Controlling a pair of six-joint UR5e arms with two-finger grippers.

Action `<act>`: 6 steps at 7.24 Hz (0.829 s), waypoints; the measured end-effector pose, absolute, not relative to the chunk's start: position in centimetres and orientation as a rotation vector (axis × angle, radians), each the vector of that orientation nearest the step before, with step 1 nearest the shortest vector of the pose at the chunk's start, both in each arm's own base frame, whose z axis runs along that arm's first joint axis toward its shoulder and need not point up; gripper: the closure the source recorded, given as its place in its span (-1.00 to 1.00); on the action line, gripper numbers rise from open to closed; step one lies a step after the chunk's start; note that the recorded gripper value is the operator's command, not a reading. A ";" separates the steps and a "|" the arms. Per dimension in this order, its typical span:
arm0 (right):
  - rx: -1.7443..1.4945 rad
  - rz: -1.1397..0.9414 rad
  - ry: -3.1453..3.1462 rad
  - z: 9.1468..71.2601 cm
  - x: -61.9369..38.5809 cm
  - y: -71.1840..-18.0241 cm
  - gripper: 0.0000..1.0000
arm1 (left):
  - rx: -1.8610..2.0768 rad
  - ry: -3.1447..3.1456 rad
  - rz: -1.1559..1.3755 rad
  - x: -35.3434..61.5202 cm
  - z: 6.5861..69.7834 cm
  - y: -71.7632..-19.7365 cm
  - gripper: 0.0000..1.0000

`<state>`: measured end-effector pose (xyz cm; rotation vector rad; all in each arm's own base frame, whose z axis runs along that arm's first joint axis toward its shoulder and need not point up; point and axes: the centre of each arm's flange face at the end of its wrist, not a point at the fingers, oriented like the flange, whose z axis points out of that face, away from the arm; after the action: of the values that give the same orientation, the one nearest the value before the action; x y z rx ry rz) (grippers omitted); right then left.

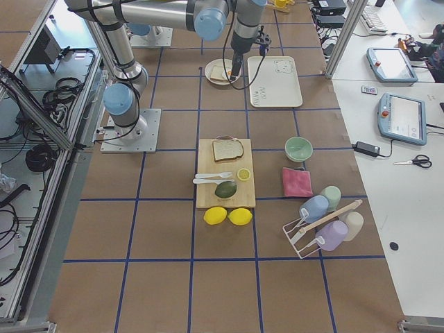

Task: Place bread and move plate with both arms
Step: 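Move the right gripper down to the bread slice on the cutting board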

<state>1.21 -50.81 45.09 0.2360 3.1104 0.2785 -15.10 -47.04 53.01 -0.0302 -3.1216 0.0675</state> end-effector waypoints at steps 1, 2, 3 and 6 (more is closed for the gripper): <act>0.265 0.293 3.127 42.5 -1.6 -51.7 -1.00 | -0.029 -3.122 0.069 -15.1 53.0 -47.0 -1.00; 0.289 0.293 3.147 39.4 -3.6 -52.5 -1.00 | -0.029 -3.122 0.069 -15.1 53.0 -47.0 -1.00; 0.315 0.282 3.158 35.9 -5.2 -53.3 -1.00 | -0.028 -3.122 0.069 -15.1 53.0 -47.0 -1.00; 0.379 0.317 3.145 27.5 -8.3 -53.5 -1.00 | -0.028 -3.122 0.067 -15.1 53.0 -47.0 -1.00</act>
<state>-8.26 -53.54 27.49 0.3794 3.1448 0.3170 -15.10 -47.01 52.96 -0.0283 -3.1216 0.0673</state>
